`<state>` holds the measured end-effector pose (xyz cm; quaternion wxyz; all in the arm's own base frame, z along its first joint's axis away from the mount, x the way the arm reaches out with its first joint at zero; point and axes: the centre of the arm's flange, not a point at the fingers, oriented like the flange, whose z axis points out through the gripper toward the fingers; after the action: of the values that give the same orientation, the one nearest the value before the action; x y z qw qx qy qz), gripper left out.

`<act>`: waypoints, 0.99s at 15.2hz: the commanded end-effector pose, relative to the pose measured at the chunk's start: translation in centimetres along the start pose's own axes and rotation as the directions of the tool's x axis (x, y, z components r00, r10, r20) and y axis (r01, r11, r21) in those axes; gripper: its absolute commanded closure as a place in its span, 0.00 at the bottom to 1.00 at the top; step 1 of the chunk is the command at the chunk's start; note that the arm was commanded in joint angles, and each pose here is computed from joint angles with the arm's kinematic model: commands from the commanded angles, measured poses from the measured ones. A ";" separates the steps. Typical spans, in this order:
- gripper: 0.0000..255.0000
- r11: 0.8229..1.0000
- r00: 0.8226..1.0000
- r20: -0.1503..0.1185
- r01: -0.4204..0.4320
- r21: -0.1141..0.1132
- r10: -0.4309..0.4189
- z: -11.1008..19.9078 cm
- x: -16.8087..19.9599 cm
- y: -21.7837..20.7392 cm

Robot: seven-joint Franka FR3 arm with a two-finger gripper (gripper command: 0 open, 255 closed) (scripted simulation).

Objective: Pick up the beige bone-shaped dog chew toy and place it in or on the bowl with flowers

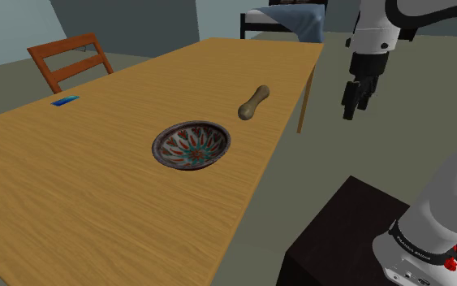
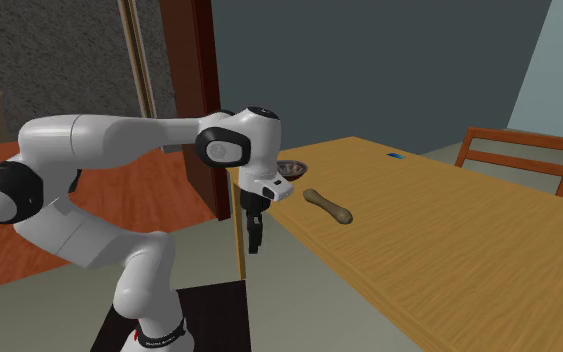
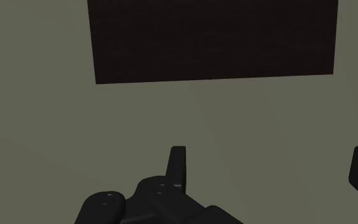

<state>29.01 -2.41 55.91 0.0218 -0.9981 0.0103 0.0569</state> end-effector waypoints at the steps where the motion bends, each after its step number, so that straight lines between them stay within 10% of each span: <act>1: 0.00 1.000 1.000 0.000 0.000 0.000 0.000 0.0 0.0 0.0; 8: 0.00 0.938 0.938 -0.023 -0.343 0.048 0.345 -1.4 4.8 -6.7; 15: 0.00 0.760 0.762 -0.028 -0.642 0.101 0.647 -3.2 11.5 -11.4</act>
<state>40.03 7.93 58.13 0.0408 -0.9432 0.3281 0.0317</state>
